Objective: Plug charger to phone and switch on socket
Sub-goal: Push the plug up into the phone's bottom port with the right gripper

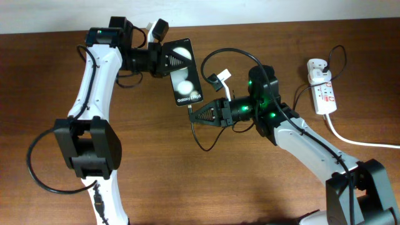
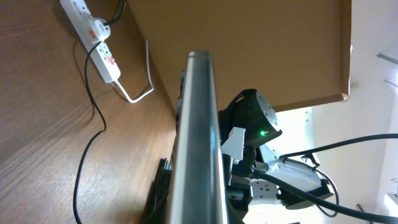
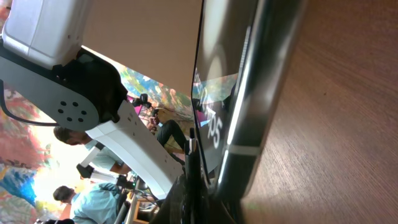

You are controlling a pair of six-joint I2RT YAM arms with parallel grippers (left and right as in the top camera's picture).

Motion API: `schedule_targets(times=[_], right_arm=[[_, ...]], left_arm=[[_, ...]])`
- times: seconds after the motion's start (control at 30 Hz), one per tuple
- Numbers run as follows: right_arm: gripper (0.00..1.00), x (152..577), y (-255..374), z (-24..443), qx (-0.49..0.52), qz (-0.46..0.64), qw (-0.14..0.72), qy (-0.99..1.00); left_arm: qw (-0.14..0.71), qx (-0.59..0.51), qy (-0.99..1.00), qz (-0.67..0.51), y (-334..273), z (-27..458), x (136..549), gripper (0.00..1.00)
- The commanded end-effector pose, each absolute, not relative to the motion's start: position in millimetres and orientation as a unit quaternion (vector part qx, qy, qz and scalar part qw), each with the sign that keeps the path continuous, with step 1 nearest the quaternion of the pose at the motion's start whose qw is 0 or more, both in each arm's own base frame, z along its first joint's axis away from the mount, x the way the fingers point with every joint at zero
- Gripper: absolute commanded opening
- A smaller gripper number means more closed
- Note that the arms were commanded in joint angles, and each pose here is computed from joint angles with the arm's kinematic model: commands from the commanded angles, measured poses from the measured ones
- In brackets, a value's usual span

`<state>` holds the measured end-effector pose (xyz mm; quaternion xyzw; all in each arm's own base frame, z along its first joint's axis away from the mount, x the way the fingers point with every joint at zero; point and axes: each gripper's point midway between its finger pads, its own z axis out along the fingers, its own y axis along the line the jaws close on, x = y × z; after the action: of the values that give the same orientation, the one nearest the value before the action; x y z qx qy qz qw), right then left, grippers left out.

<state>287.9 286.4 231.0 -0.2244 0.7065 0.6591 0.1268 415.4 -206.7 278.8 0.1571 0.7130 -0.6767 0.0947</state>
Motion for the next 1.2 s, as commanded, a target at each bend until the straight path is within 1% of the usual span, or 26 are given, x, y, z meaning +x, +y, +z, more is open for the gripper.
schedule_targets(times=[0.0,0.73,1.17], right_arm=[[0.04,285,287,227,-0.229,0.659,0.123,0.706],[0.04,293,278,221,-0.215,0.652,0.131,0.715],[0.04,293,279,221,-0.215,0.651,0.131,0.716]], left_arm=[[0.103,0.160,0.694,-0.694,-206,289,414,0.00],[0.099,0.160,0.710,-0.679,-206,282,414,0.00],[0.092,0.173,0.702,-0.685,-219,284,408,0.00]])
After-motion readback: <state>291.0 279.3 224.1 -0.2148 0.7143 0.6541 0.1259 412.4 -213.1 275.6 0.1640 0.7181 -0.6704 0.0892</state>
